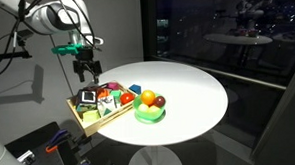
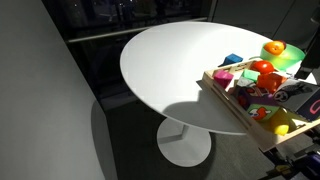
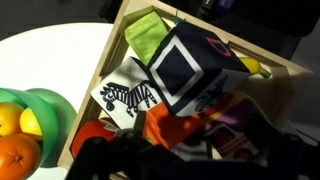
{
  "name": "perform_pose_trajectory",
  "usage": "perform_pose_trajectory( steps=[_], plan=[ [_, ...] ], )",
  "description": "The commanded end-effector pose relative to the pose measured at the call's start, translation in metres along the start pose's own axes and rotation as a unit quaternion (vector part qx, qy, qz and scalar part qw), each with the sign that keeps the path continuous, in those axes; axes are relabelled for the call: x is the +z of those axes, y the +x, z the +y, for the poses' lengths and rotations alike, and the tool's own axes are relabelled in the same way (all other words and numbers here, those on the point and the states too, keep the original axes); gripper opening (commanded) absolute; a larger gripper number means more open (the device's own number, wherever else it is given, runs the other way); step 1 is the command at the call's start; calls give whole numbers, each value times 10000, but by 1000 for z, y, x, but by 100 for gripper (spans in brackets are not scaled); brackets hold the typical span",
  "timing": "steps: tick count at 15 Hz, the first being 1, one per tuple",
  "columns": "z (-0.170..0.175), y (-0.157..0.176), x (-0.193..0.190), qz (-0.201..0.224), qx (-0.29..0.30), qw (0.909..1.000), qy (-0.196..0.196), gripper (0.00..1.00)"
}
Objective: Remove the plush toy with letter D from the crate and put it on the table
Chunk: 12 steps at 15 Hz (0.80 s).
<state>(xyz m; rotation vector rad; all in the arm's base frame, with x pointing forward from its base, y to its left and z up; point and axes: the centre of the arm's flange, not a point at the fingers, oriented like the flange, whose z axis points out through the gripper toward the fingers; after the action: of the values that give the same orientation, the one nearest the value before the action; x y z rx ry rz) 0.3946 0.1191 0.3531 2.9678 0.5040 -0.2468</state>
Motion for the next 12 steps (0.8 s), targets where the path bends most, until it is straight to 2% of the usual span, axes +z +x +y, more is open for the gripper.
perform_pose_trajectory(
  steps=[1,7,10,12],
  plan=[
    [-14,-6,10,365,49,9992,-160,100],
    [-22,-12,25,479,325,9973,-455,100],
    [-24,-15,28,347,539,9955,-692,100],
    [-24,-17,30,233,676,9950,-701,100]
  ],
)
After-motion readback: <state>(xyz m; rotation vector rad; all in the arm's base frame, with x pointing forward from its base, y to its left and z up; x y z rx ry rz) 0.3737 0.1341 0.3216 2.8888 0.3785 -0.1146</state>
